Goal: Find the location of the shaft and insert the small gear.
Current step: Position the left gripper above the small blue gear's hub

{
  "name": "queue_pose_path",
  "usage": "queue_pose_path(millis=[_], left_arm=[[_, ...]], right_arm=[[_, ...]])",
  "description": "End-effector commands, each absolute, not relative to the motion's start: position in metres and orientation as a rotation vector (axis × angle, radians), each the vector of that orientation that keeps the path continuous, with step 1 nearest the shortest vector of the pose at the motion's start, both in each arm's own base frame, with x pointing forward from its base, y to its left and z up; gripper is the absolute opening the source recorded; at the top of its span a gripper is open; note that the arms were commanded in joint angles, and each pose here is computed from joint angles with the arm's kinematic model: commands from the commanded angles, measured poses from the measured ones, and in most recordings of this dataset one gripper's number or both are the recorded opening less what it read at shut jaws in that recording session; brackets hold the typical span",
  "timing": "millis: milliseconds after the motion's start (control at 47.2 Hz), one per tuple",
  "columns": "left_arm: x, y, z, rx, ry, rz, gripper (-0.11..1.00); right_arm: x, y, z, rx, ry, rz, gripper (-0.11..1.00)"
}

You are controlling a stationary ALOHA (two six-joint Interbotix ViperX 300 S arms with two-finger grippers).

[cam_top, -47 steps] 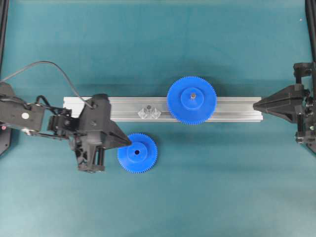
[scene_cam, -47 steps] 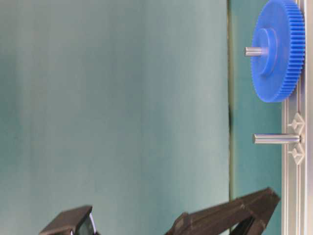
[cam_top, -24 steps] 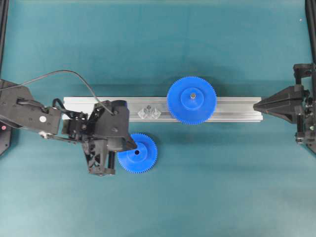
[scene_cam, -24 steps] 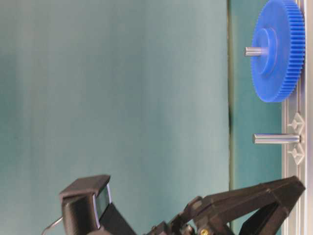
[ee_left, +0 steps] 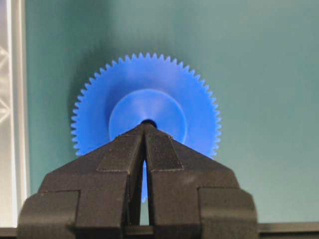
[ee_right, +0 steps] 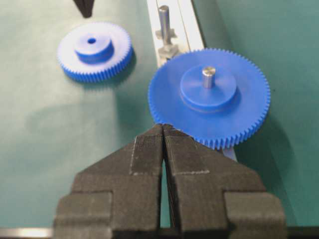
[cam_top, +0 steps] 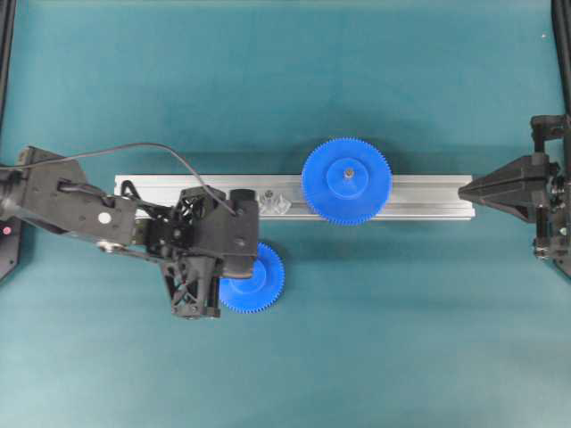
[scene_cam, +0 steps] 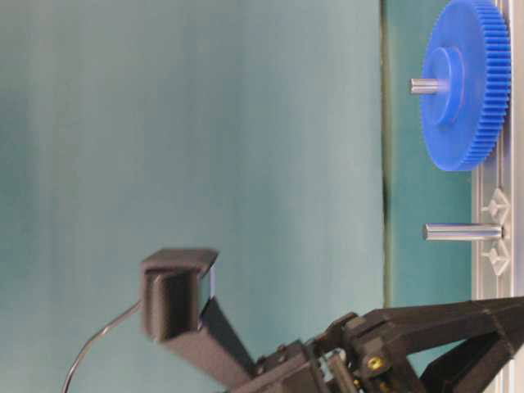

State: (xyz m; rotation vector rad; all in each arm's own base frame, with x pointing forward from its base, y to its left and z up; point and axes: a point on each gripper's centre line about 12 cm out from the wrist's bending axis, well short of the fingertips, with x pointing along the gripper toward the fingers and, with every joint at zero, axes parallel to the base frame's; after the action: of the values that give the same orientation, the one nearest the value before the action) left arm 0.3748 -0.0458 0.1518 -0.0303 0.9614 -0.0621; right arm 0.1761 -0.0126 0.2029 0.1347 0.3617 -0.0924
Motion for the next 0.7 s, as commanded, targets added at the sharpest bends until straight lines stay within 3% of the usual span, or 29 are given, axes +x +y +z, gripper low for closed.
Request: queue_pose_path(millis=[0, 678], left_arm=[[0.385, -0.049, 0.164, -0.025, 0.949, -0.068, 0.01], [0.406, -0.054, 0.161, -0.001, 1.141, -0.06, 0.01]], right_arm=[[0.178, -0.014, 0.205, 0.145, 0.355, -0.1, 0.0], [0.177, -0.014, 0.204, 0.146, 0.352, -0.1, 0.0]])
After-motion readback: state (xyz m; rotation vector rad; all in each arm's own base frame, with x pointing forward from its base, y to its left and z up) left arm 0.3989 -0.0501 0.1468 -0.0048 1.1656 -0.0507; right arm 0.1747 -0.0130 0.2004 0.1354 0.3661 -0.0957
